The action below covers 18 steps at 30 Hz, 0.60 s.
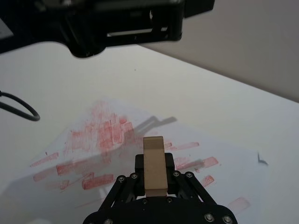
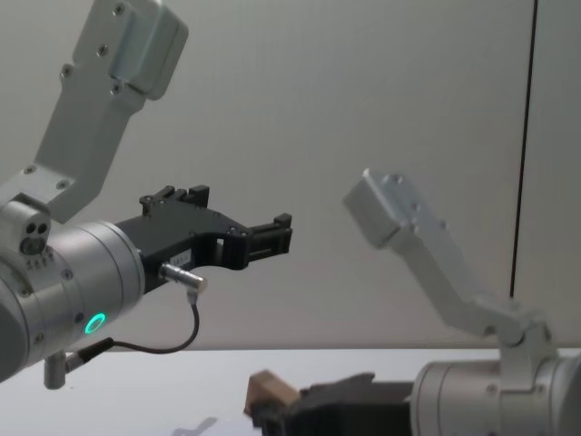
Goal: Use the one hand to pick up the stamp and affix it onto the A4 paper.
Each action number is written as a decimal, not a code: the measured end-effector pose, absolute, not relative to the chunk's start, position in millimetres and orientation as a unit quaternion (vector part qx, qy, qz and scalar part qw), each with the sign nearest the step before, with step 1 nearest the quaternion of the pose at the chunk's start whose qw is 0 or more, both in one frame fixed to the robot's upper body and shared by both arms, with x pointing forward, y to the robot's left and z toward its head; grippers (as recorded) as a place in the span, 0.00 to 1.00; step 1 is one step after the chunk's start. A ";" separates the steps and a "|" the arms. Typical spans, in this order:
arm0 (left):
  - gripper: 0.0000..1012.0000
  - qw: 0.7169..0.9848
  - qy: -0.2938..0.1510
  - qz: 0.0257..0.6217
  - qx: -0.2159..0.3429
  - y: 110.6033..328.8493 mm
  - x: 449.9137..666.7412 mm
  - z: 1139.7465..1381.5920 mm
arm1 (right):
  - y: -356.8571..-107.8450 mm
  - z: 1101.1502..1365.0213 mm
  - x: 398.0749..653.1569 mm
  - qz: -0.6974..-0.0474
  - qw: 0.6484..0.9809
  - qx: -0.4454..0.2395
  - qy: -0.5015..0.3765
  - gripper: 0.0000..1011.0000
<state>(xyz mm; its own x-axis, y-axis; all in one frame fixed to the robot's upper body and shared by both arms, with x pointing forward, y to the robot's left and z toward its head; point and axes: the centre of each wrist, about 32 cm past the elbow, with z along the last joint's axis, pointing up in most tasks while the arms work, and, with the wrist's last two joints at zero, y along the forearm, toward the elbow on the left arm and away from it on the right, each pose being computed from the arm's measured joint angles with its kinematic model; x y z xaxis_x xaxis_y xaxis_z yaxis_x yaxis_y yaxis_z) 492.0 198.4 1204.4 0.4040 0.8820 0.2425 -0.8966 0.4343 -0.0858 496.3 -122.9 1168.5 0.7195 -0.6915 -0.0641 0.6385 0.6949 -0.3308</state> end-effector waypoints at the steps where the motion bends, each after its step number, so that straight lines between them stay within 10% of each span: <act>1: 0.99 0.837 -0.126 0.531 0.029 198.4 492.0 1204.4 | -121.8 1167.2 496.1 -0.362 0.916 -0.148 0.093 0.22; 18: 0.99 0.837 -0.126 0.531 0.029 198.4 492.0 1204.4 | -111.7 1144.7 493.2 -0.351 0.908 -0.205 0.103 0.22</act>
<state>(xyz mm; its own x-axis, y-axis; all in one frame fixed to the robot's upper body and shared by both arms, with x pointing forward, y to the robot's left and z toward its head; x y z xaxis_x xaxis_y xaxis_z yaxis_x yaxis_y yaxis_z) 492.0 198.4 1204.4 0.4040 0.8820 0.2425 -0.8967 0.4343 -0.0859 493.2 -111.7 1144.7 0.7329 -0.6790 -0.0425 0.5947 0.6698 -0.4447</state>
